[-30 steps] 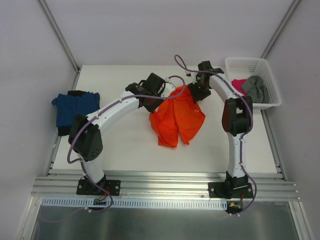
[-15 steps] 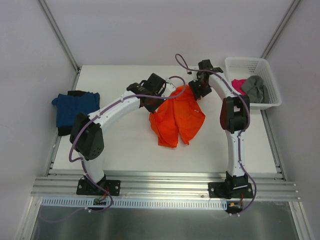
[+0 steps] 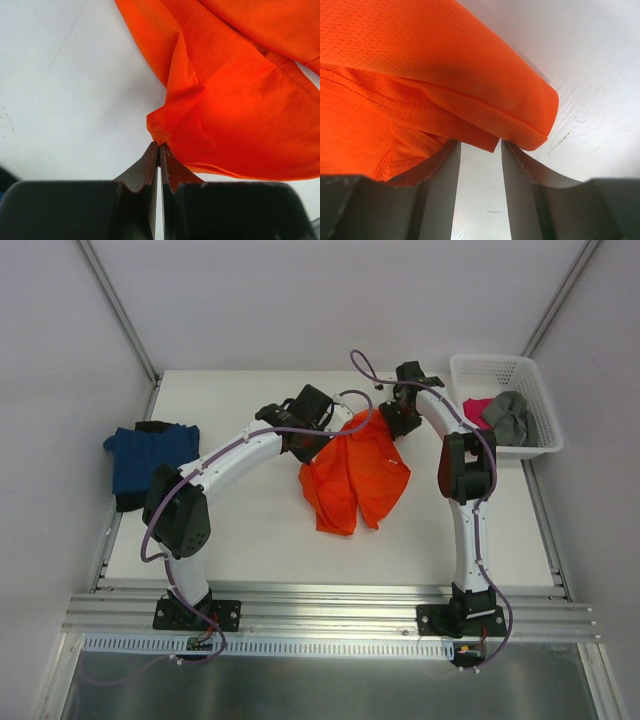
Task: Fold and stack the t-shirts
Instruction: Flatten the tshirt out
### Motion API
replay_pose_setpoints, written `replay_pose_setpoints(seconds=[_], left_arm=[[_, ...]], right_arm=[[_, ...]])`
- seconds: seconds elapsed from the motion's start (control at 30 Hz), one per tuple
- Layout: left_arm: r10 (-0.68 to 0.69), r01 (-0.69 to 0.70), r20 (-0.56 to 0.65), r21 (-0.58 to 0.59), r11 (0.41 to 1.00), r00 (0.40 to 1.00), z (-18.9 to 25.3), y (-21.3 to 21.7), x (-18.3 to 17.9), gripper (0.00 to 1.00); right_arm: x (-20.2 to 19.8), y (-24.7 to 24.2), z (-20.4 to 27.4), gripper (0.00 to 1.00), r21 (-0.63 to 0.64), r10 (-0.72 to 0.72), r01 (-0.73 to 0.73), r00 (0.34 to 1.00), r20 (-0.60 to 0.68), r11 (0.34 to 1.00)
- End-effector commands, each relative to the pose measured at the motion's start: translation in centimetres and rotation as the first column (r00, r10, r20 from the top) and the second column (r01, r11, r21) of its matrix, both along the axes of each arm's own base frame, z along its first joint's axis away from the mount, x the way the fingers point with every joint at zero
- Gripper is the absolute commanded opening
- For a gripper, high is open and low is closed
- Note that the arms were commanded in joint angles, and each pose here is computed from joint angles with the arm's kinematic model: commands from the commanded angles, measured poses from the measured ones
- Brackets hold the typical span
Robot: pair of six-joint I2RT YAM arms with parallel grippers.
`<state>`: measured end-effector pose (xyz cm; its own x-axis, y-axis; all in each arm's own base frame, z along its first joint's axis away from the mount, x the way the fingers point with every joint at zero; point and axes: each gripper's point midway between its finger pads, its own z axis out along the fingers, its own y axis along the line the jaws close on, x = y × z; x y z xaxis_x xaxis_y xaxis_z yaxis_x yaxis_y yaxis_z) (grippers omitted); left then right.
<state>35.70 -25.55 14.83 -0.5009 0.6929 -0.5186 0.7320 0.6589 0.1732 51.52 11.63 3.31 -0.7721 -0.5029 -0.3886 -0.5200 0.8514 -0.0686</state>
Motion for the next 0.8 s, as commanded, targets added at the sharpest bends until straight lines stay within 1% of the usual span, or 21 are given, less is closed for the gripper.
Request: replay_pose_setpoints(seconds=[0.0, 0.13, 0.2, 0.23, 0.3, 0.33, 0.47, 0.5, 0.53, 0.6, 0.63, 0.7, 0.73, 0.77], left_arm=[[0.013, -0.013, 0.005, -0.035, 0.999, 1.000, 1.0, -0.4, 0.5, 0.00], [0.012, -0.012, -0.001, -0.035, 0.999, 1.000, 0.8, -0.5, 0.4, 0.00], [0.014, -0.014, -0.002, -0.036, 0.999, 1.000, 0.8, -0.5, 0.4, 0.00], [0.012, -0.012, 0.000, -0.036, 0.999, 1.000, 0.9, -0.5, 0.4, 0.00], [0.015, -0.015, -0.002, -0.037, 0.999, 1.000, 0.8, -0.5, 0.4, 0.00], [0.016, -0.016, -0.006, -0.036, 0.999, 1.000, 0.7, -0.4, 0.4, 0.00], [0.016, -0.016, -0.007, -0.035, 0.999, 1.000, 0.7, -0.4, 0.3, 0.00], [0.014, -0.014, -0.008, -0.034, 0.999, 1.000, 0.6, -0.4, 0.2, 0.00], [0.016, -0.016, -0.008, -0.034, 0.999, 1.000, 0.6, -0.3, 0.3, 0.00], [0.014, -0.014, -0.006, -0.033, 0.999, 1.000, 0.7, -0.4, 0.3, 0.00], [0.017, -0.017, -0.002, -0.028, 0.999, 1.000, 0.6, -0.2, 0.4, 0.00], [0.028, -0.028, 0.015, -0.016, 0.999, 0.999, 0.9, 0.2, 0.8, 0.00], [0.032, -0.031, 0.020, -0.015, 0.999, 0.999, 1.0, 0.4, 0.9, 0.00], [0.038, -0.037, 0.026, -0.014, 0.999, 0.999, 1.1, 0.6, 1.1, 0.00]], right_arm=[[1.6, 0.1, 2.6, 0.41, 0.007, -0.003, 0.003, 0.997, 0.079, 1.000], [1.8, 0.1, 3.0, 0.39, 0.008, -0.002, 0.001, 0.996, 0.090, 1.000], [1.8, 0.1, 3.1, 0.34, 0.012, 0.000, -0.001, 0.996, 0.092, 1.000], [1.8, 0.2, 3.3, 0.29, 0.014, 0.000, -0.001, 0.995, 0.095, 1.000], [1.8, 0.3, 3.5, 0.24, 0.021, 0.001, -0.003, 0.995, 0.098, 1.000], [1.8, 0.3, 3.5, 0.19, 0.021, 0.001, -0.003, 0.995, 0.096, 1.000], [1.4, -0.1, 4.5, 0.10, 0.011, -0.002, 0.001, 0.995, 0.103, 1.000], [1.2, -0.2, 5.7, 0.09, 0.010, -0.003, 0.002, 0.993, 0.121, 1.000], [1.0, -0.4, 6.1, 0.05, 0.006, -0.007, 0.006, 0.992, 0.123, 1.000], [0.5, -0.8, 7.0, 0.01, 0.002, -0.012, 0.011, 0.992, 0.124, 1.000], [0.2, -1.1, 8.6, 0.01, 0.006, -0.021, 0.020, 0.989, 0.145, 1.000], [-0.8, -1.4, 9.4, 0.01, 0.012, -0.028, 0.027, 0.989, 0.142, 1.000], [-1.3, -1.6, 11.5, 0.01, 0.022, -0.033, 0.030, 0.984, 0.176, 0.999], [-1.6, -1.7, 12.1, 0.01, 0.026, -0.034, 0.030, 0.982, 0.187, 0.999]])
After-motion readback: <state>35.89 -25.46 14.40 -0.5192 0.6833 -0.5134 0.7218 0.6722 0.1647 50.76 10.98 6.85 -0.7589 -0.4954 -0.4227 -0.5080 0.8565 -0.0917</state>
